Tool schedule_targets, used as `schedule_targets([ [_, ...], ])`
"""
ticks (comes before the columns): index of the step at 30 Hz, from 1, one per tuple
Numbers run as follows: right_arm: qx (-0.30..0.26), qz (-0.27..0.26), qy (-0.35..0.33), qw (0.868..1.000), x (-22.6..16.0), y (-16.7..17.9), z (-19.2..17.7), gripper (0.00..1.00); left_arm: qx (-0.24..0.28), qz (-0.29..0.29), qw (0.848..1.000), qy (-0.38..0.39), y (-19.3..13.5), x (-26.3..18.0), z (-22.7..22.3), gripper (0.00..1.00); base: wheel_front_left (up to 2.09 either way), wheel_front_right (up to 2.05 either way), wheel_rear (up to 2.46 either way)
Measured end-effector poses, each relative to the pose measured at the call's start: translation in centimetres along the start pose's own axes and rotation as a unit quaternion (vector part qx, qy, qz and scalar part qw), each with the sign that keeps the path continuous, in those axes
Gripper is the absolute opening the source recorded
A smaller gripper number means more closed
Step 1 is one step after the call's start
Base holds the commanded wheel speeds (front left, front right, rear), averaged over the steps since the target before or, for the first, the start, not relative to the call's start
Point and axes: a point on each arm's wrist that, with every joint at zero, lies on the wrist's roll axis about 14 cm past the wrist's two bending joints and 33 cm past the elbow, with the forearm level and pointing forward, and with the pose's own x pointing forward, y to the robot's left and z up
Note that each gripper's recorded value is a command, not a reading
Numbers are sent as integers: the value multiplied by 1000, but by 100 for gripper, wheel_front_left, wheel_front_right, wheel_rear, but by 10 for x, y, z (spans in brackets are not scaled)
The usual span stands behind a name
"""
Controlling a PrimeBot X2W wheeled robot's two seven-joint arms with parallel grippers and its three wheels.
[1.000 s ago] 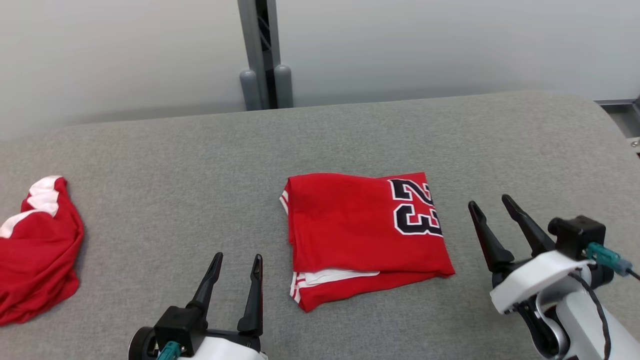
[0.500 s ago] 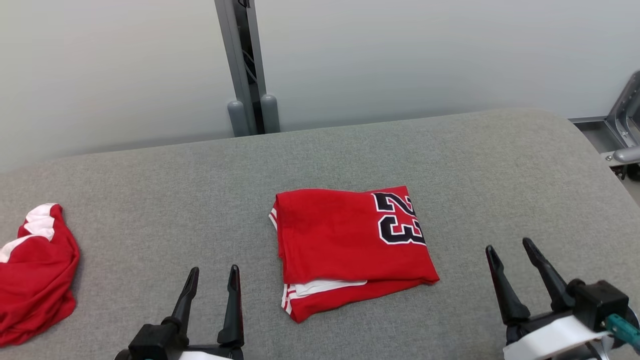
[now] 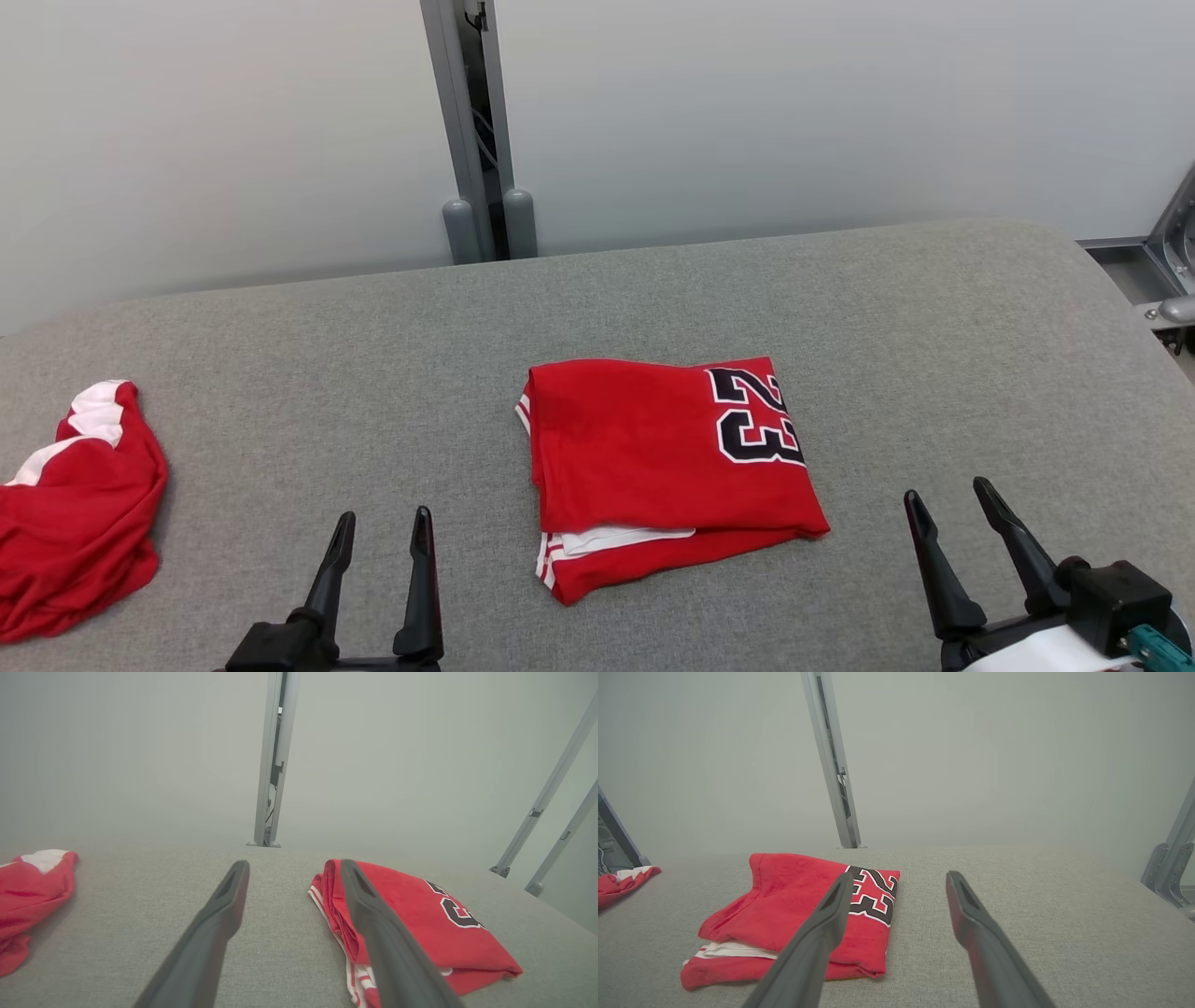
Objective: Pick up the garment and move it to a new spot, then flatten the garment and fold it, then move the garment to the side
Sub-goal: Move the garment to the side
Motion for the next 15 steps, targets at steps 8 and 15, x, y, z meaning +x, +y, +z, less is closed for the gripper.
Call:
schedule_targets([
  [8, 33, 6, 34, 999, 2, 6, -22, 100, 5, 5, 1000, 9, 3, -1, -6, 100, 0, 0, 0],
  [15, 149, 8, 80, 985, 29, 15, -48, 100, 8, 1, 1000, 18, 3, -2, -12, 100, 0, 0, 0],
])
